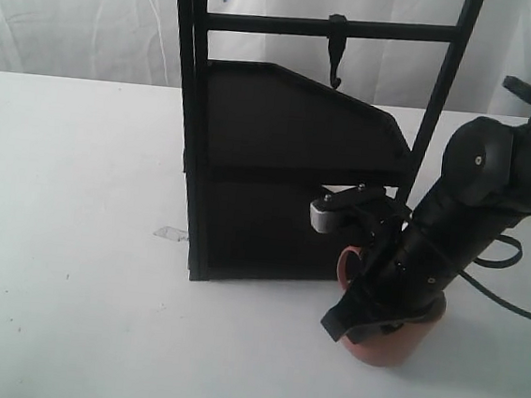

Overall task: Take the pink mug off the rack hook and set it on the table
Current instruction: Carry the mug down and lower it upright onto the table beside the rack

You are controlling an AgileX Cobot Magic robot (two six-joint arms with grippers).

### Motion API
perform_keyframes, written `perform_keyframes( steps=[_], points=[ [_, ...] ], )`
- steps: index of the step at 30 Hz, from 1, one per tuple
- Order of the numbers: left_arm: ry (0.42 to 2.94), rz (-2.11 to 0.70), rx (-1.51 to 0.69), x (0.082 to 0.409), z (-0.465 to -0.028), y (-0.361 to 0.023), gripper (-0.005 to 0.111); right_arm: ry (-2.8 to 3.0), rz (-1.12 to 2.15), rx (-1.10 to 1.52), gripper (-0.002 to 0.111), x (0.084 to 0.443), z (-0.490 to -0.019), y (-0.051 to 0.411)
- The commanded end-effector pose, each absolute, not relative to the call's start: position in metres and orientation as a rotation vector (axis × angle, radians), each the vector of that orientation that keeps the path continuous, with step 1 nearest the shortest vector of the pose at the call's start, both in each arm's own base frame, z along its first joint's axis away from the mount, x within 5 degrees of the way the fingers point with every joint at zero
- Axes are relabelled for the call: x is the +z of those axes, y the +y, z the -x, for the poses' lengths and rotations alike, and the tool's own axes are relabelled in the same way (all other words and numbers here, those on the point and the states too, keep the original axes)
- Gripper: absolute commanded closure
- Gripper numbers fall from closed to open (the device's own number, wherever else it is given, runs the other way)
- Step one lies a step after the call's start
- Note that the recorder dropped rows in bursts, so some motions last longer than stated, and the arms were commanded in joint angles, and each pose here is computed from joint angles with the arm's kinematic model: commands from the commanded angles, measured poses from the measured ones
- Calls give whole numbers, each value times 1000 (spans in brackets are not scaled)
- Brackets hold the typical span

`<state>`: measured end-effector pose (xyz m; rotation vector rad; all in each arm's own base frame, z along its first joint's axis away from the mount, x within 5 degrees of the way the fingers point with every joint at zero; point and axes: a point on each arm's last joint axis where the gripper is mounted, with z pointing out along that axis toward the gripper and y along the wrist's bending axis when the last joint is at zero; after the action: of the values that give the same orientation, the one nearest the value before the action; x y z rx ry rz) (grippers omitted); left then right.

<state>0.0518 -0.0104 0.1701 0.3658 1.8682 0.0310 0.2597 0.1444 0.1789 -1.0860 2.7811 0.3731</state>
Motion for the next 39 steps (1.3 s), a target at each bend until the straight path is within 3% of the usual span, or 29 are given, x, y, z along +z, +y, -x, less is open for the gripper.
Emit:
perform_keyframes(
  steps=[1, 24, 32, 39],
  points=[
    [1874, -360, 29, 168, -51, -10, 107, 2770, 1129, 351, 108, 179, -259, 144],
    [1874, -360, 29, 168, -51, -10, 107, 2778, 1228, 300, 107, 170, -252, 155],
    [1874, -360, 29, 168, -51, -10, 107, 2788, 1201, 299, 74, 171, -252, 155],
    [1874, -360, 29, 168, -51, -10, 107, 2728, 1180, 304, 68, 189, -249, 153]
  ],
)
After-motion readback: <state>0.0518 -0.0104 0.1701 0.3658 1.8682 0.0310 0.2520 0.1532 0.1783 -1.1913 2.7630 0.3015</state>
